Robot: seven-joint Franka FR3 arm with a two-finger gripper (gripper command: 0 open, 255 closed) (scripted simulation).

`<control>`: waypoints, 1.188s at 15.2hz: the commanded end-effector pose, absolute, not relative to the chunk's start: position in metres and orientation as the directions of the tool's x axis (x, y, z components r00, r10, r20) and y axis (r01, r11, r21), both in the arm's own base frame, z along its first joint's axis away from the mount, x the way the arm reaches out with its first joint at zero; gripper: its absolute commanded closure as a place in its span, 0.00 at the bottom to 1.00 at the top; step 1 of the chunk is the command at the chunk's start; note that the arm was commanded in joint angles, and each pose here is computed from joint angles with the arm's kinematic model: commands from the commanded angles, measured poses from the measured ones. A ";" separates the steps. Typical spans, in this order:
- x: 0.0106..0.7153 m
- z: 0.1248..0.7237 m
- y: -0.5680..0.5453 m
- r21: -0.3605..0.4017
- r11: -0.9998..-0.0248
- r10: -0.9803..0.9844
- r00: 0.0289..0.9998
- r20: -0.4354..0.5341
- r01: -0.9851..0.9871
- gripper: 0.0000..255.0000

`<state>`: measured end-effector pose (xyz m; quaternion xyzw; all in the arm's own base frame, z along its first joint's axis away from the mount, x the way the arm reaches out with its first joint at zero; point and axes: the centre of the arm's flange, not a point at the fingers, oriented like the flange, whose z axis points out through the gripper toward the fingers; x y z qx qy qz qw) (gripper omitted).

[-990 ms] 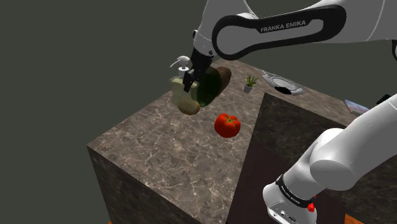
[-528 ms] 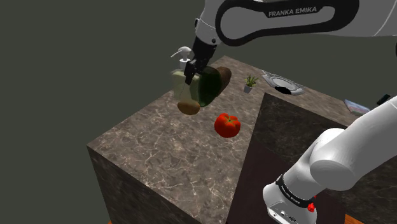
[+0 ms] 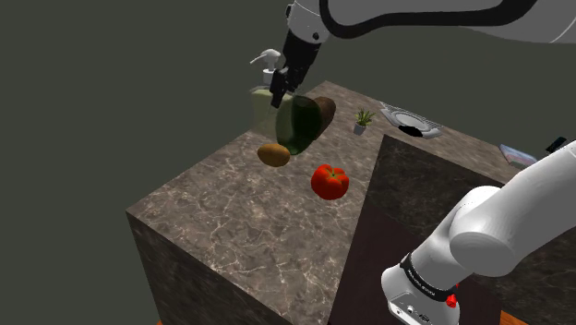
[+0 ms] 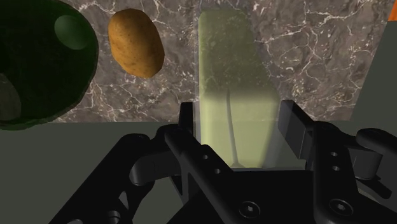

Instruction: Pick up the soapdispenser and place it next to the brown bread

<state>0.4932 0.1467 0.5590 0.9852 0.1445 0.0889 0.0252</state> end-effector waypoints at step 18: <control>0.491 0.628 0.094 0.075 -0.957 0.289 0.942 0.168 0.280 1.00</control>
